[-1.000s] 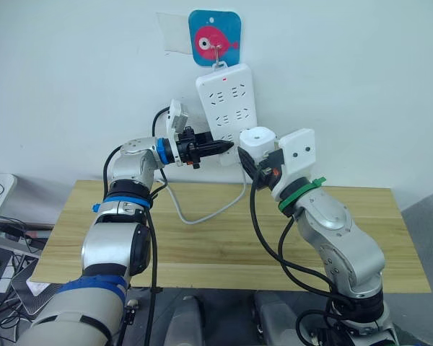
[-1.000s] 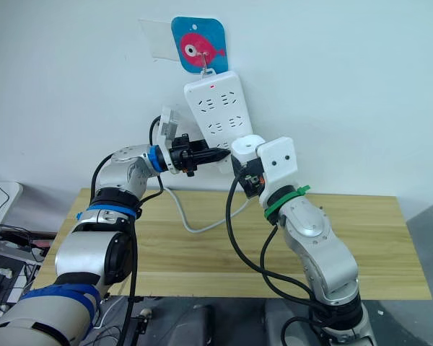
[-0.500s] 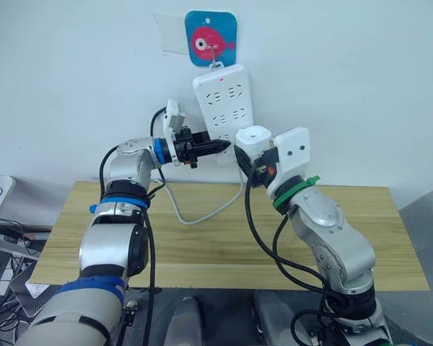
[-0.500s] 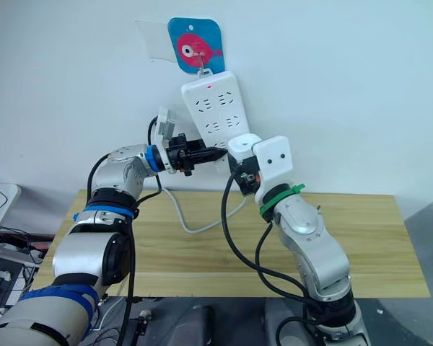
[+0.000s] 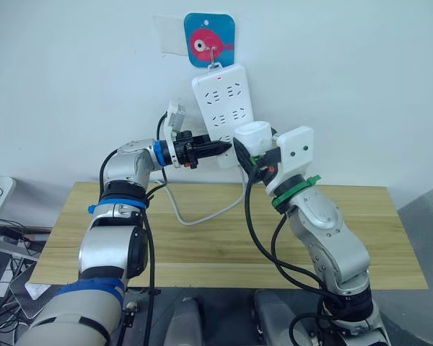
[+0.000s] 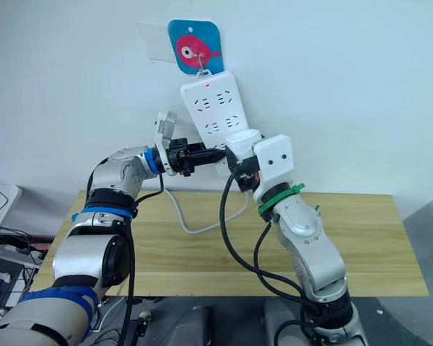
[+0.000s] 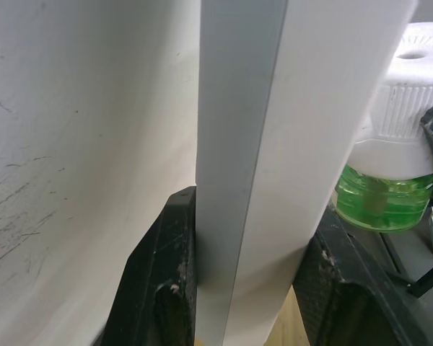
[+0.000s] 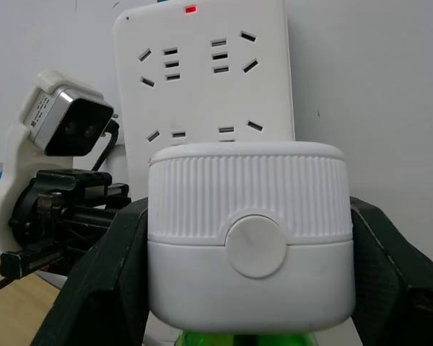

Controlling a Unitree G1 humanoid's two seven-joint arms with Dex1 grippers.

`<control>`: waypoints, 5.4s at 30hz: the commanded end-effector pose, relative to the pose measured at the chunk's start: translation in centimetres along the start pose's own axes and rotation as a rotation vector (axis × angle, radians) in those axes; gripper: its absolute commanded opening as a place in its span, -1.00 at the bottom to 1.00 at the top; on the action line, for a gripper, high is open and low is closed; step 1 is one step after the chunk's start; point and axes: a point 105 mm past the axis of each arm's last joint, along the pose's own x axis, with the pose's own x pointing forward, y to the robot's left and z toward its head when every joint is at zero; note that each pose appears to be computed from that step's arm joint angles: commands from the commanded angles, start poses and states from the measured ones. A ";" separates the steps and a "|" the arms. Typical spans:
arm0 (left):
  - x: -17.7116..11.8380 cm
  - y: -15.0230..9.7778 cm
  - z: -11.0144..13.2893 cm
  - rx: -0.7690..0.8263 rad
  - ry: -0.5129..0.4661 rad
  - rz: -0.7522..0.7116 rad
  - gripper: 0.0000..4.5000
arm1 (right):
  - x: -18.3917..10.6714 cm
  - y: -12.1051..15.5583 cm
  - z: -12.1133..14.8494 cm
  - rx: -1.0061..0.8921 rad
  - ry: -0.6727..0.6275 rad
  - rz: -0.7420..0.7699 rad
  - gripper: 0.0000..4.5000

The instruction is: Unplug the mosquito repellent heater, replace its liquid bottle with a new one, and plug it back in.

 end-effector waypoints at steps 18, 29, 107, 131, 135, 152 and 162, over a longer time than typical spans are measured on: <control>0.9 0.6 -0.6 0.070 -0.024 0.029 0.57 | -1.6 -2.0 -2.3 0.015 0.138 -0.029 0.38; -2.4 1.7 -0.8 0.140 -0.021 0.165 0.98 | -3.6 -2.9 0.7 0.055 0.012 -0.004 0.38; 9.9 -7.4 -5.2 0.421 0.045 0.153 -0.02 | -4.4 -4.6 0.2 0.410 0.050 -0.224 0.98; 9.9 -7.7 -4.9 0.410 0.029 0.134 -0.02 | -4.0 -4.2 -0.7 0.421 0.080 -0.201 0.98; 9.9 -7.7 -4.8 0.409 0.028 0.132 -0.02 | -3.9 -4.2 -0.7 0.421 0.080 -0.200 0.98; 9.7 -7.9 -4.9 0.395 0.023 0.119 0.40 | -3.7 -4.3 -0.5 0.408 0.067 -0.184 0.33; 1.1 -5.9 -3.2 0.314 -0.024 0.073 1.00 | -4.0 -4.3 -0.1 0.303 0.045 -0.142 0.33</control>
